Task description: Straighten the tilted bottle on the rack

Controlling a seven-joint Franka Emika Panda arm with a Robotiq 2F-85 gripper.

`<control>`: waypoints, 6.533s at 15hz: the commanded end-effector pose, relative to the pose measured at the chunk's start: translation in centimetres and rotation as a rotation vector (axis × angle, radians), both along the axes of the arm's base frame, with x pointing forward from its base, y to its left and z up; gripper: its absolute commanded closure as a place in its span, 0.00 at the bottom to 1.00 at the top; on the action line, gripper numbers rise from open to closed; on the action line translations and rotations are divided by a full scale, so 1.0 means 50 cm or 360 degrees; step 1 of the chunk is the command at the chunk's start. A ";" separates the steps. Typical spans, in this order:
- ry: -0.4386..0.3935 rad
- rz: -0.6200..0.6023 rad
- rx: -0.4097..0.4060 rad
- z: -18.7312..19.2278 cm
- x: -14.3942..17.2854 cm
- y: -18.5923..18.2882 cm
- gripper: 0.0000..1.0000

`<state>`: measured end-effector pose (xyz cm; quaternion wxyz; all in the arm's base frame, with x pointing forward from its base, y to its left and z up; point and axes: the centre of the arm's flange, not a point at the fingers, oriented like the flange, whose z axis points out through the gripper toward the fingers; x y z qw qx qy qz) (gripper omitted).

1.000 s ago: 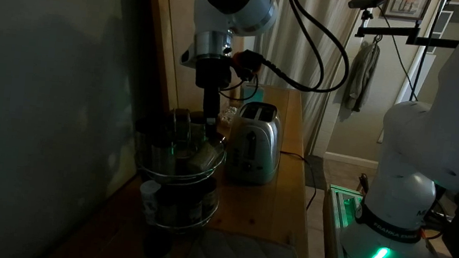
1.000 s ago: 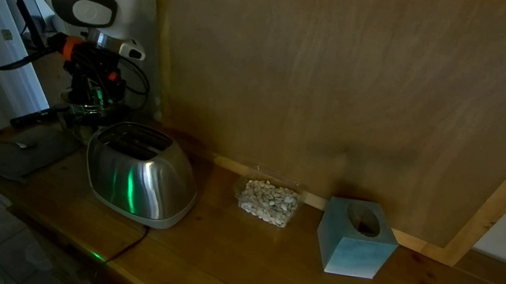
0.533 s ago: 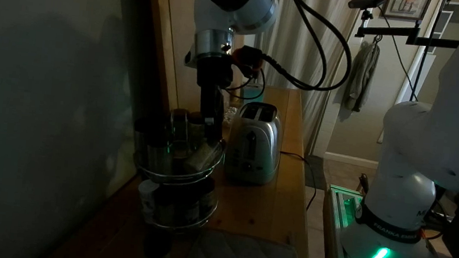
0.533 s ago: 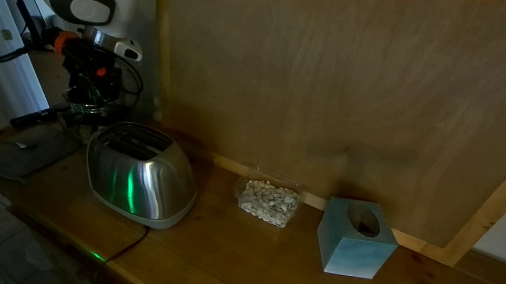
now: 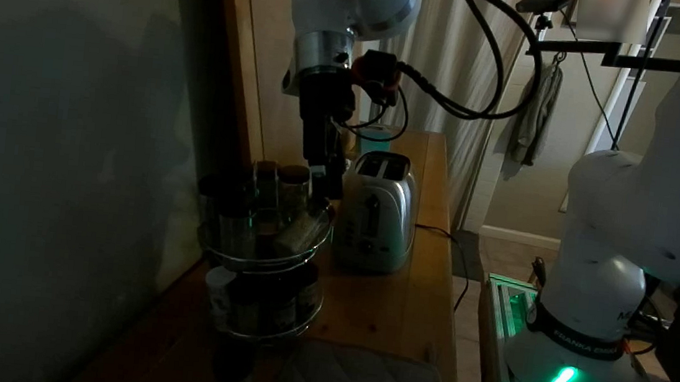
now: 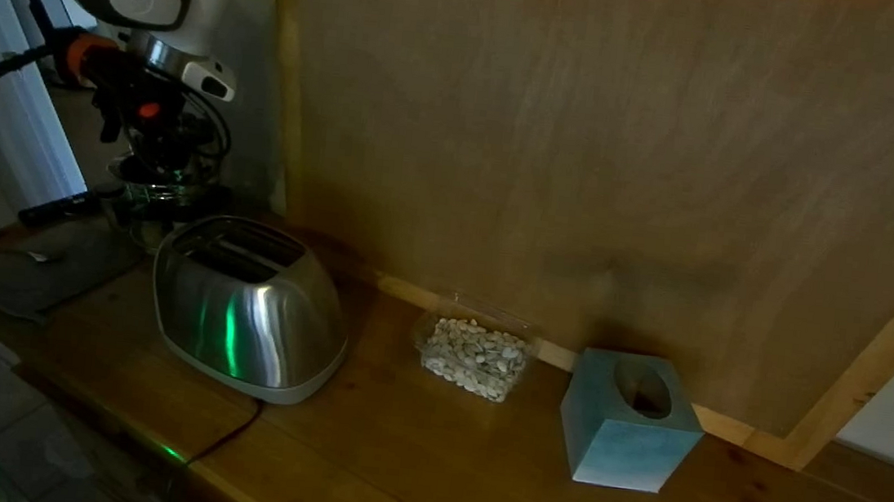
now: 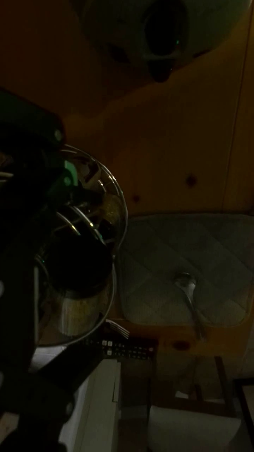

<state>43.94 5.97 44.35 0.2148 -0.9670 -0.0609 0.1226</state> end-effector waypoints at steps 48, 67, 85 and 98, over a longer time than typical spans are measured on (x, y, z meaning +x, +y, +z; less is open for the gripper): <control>-0.0417 -0.0068 0.0003 -0.011 -0.065 0.056 0.59; -0.0250 -0.0117 -0.0271 0.088 -0.028 0.114 0.71; -0.0102 0.0128 -0.0677 0.086 0.018 0.194 0.71; -0.0180 0.0251 -0.0981 0.077 0.015 0.287 0.71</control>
